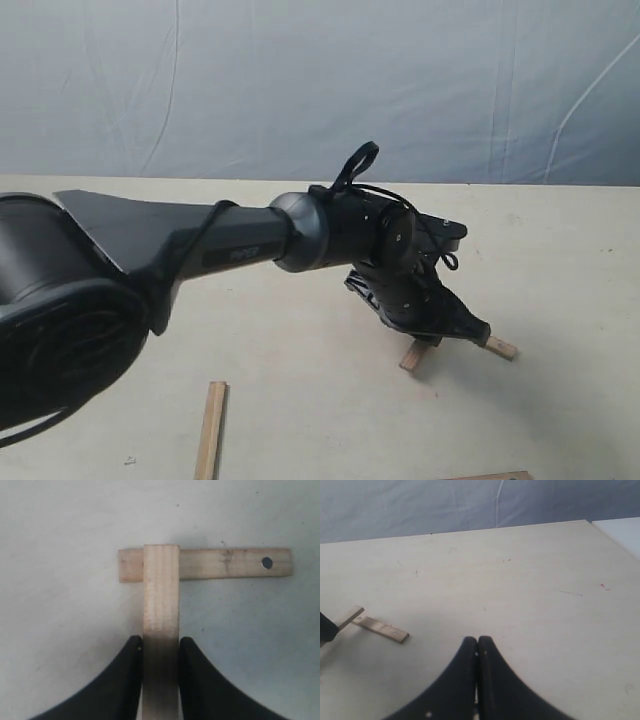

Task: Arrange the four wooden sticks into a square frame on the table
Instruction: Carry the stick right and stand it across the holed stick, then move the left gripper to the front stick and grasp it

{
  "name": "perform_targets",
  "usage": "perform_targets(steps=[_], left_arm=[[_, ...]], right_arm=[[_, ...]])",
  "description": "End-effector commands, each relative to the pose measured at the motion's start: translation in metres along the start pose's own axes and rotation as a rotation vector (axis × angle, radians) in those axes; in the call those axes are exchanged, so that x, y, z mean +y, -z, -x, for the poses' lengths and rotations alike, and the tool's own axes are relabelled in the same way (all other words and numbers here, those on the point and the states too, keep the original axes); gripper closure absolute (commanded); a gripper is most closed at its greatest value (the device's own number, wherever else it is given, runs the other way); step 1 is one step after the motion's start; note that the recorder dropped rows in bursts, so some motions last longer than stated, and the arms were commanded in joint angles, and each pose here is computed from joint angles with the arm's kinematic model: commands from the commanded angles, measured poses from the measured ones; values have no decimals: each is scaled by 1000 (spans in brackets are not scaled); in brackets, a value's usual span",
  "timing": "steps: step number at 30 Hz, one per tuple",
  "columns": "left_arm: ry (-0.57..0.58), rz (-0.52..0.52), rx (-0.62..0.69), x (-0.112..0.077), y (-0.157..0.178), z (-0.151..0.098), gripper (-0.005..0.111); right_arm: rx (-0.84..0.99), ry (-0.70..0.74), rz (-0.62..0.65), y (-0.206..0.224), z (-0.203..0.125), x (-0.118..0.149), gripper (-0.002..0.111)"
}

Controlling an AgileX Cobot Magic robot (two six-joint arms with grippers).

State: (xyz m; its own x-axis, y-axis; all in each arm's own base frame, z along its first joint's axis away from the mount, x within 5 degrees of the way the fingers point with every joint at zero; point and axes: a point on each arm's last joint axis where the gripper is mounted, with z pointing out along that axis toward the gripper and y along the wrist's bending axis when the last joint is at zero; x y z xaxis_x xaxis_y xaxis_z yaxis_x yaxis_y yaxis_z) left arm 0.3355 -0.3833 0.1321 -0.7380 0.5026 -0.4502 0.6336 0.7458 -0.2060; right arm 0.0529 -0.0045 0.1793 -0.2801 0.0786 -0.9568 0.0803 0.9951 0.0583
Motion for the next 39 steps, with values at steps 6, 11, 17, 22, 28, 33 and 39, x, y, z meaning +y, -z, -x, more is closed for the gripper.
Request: perform_targets(steps=[6, 11, 17, 22, 28, 33, 39], left_arm=[[3, -6, -5, -3, -10, 3, 106], [5, -4, 2, -1, -12, 2, 93], [82, 14, 53, 16, -1, 8, 63], [135, 23, 47, 34, 25, 20, 45], [109, 82, 69, 47, 68, 27, 52], [36, 229, 147, 64, 107, 21, 80], [43, 266, 122, 70, 157, 2, 106]], right_arm=[[-12, 2, -4, 0, 1, 0, 109], [-12, 2, -4, 0, 1, 0, 109], [-12, 2, -4, 0, 1, 0, 109], [-16, 2, -4, 0, 1, 0, 109], [-16, 2, -4, 0, 1, 0, 109], [-16, 2, -4, 0, 1, 0, 109], [-16, 2, -4, 0, 1, 0, 109]])
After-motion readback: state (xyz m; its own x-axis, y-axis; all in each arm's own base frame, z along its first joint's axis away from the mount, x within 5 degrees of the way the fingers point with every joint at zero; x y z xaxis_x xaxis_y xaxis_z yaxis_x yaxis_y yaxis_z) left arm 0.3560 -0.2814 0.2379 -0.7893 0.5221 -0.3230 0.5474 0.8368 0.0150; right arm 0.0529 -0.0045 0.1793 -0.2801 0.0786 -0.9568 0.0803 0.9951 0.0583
